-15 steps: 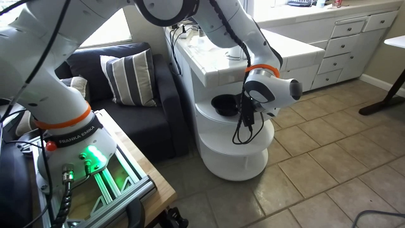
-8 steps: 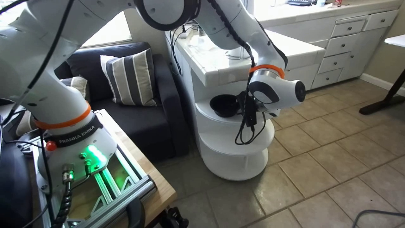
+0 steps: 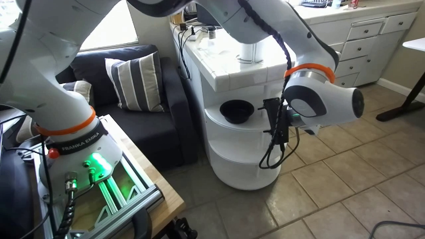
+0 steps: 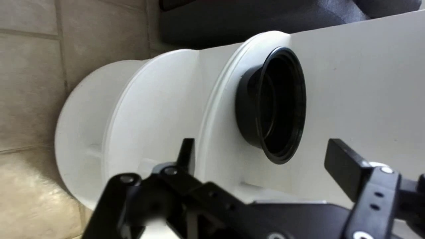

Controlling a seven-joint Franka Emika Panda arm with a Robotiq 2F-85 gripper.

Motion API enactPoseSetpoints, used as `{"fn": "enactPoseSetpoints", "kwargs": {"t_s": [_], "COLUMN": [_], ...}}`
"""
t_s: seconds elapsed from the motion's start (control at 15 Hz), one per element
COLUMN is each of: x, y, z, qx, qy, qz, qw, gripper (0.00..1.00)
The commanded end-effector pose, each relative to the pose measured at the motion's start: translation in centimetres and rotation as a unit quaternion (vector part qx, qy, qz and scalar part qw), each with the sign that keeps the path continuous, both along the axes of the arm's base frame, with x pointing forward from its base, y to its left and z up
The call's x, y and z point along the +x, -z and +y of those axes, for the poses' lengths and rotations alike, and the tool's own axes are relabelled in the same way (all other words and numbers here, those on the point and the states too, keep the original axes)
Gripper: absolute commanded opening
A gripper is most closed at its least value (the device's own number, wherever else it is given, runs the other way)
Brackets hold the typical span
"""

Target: Move the black bowl to the shelf below the counter

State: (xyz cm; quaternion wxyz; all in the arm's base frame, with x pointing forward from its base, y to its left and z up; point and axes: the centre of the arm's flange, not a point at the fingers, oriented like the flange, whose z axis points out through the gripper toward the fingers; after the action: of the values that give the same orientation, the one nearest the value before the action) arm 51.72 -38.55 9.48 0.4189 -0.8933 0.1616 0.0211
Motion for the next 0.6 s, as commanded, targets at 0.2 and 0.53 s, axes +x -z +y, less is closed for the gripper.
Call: {"fn": "enactPoseSetpoints", "kwargs": {"t_s": [0.2,0.53], "x": [-4.5,-3.7], "y": [-14.4,-23.3], "z": [1.8,7.1], "qx": [-0.131,-0.251], "qy": [0.049,0.105], "qz": [0.072,0.058], "qw": [0.9875,0.9605], "gripper": [1.0,1.0]}}
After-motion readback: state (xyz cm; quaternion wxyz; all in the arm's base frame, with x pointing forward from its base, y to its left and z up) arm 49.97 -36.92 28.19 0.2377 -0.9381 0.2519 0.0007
